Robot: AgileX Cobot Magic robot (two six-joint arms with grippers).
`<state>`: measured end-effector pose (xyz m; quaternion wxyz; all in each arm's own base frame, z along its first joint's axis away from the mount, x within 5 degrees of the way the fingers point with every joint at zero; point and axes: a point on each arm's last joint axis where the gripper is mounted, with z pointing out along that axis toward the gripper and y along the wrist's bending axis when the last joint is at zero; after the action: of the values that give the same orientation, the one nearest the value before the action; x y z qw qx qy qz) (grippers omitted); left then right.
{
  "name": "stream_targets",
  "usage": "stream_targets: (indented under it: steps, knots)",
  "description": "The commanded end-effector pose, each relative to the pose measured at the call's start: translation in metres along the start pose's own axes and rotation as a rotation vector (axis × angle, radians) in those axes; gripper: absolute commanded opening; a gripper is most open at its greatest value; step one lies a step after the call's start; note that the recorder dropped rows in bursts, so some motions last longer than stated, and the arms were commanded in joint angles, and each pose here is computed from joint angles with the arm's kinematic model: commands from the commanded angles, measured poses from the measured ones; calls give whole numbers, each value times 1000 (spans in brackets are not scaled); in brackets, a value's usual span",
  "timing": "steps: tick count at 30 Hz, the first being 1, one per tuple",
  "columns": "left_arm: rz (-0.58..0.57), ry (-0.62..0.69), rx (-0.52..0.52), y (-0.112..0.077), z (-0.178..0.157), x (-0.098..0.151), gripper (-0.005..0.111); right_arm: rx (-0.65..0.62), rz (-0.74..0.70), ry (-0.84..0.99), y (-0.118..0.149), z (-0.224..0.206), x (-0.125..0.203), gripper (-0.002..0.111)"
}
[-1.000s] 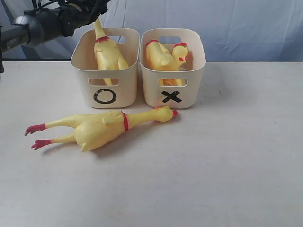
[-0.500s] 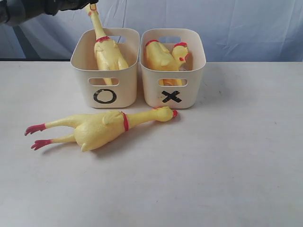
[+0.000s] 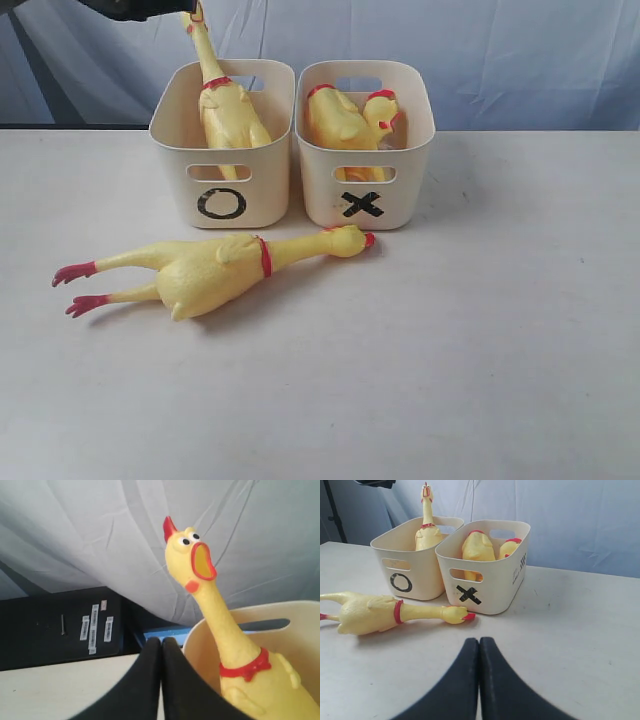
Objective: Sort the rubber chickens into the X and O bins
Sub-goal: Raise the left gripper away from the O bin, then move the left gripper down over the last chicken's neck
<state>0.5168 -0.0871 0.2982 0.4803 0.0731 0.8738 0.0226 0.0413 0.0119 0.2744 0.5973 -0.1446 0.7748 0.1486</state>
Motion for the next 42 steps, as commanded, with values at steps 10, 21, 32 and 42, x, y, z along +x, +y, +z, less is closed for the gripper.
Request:
stream_targets:
  steps: [10,21,32,42]
  knots:
    - [136,114,-7,10,-36,-1,0,5,-3,-11,0,0,0,-1]
    - [217,121,16,12,-80,20,0,5,-1,-9,0,0,0,-1]
    - [414,73,116,0,-152,61,0,5,-1,-9,0,0,0,-1]
    - [610,16,552,-67,-186,110,0,5,-1,-9,0,0,0,-1]
